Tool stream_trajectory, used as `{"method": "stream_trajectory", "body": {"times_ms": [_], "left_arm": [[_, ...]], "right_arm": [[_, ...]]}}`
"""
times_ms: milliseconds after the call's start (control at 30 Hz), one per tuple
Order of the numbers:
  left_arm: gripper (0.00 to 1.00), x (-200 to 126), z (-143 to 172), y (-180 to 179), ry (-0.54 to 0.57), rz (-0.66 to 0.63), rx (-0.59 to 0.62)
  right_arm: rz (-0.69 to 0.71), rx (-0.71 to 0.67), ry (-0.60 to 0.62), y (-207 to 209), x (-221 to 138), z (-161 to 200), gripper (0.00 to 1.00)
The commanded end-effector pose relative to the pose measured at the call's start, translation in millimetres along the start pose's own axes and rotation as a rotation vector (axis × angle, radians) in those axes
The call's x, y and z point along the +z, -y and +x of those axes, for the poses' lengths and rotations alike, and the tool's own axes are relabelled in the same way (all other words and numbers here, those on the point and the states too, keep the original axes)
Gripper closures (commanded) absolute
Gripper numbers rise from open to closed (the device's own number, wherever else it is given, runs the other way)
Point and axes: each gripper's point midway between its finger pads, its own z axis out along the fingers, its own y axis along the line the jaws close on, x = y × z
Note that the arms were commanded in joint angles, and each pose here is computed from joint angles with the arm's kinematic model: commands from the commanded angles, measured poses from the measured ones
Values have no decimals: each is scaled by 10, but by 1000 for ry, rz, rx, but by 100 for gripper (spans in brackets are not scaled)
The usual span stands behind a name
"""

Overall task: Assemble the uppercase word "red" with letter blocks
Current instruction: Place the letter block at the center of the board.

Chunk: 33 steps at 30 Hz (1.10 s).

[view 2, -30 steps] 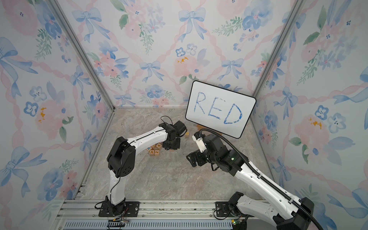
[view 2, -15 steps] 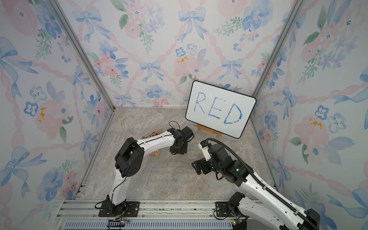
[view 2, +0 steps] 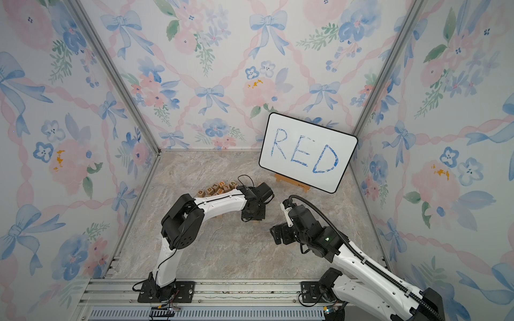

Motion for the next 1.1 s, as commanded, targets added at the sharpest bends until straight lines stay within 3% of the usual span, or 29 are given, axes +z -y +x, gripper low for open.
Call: {"method": "stream_trajectory", "body": {"times_ms": [0,467,900,1067], "left_arm": [[76,136,152,-49,-47,-12,-17],[57,127,179,-26,-57,-3,-22],[45,41,119,-22,-34,4,-25],[27,-46,19,-64,-9,10,-36]], "right_arm": [[31,17,11,48,27,20,3],[52,6,-6,53,49,-16,3],[52,-7,8,43,30,-73,3],[53,-19,11,23,-11,-133,3]]}}
